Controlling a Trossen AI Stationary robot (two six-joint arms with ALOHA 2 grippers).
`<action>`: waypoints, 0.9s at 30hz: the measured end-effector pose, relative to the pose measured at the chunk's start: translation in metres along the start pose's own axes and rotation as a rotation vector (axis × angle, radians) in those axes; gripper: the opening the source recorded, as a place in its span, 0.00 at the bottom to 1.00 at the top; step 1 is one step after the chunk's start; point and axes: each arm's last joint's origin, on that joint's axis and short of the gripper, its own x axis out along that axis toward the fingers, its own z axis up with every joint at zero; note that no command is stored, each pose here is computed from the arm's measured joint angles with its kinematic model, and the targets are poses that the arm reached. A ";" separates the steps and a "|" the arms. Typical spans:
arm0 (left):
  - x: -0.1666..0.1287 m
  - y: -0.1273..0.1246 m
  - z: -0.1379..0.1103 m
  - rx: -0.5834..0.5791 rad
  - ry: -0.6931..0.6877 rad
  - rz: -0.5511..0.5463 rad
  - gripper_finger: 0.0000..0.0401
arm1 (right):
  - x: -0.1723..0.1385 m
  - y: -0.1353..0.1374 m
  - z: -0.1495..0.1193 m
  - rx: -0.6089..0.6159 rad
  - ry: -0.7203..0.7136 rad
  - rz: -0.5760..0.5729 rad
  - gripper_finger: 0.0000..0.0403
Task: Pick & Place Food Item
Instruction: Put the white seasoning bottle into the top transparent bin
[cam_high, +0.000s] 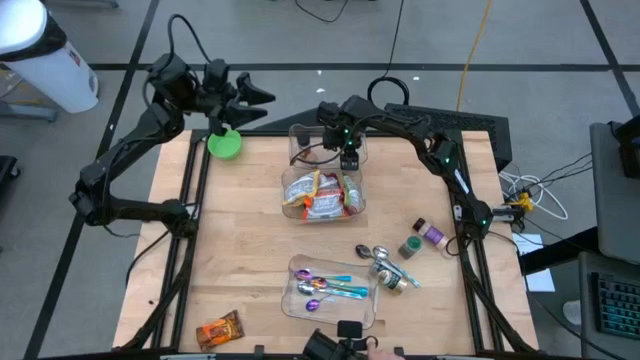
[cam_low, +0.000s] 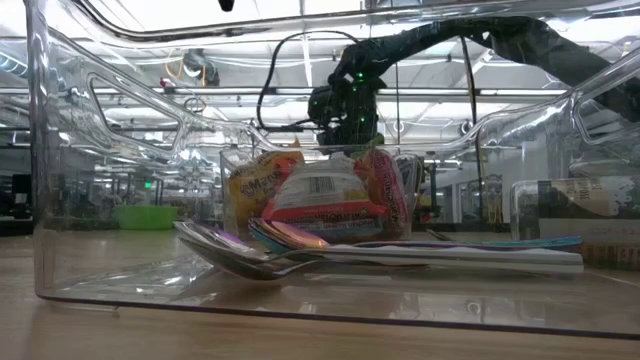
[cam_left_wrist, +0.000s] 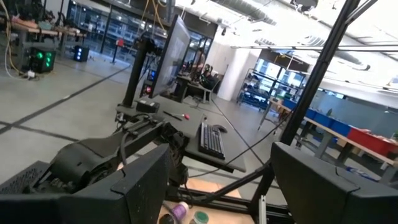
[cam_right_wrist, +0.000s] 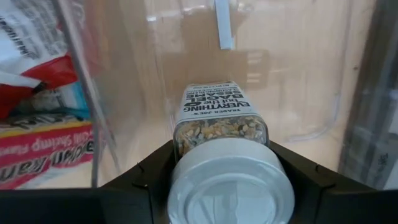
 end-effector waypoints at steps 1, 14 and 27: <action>0.000 0.000 -0.001 -0.006 0.003 0.002 0.70 | 0.000 0.000 0.000 -0.003 0.003 0.003 0.48; 0.001 0.000 -0.001 -0.010 0.008 0.001 0.70 | 0.000 -0.002 -0.001 -0.025 -0.001 -0.003 0.49; 0.001 0.000 -0.001 -0.011 0.007 0.003 0.70 | 0.000 -0.003 0.000 -0.055 0.012 -0.049 0.60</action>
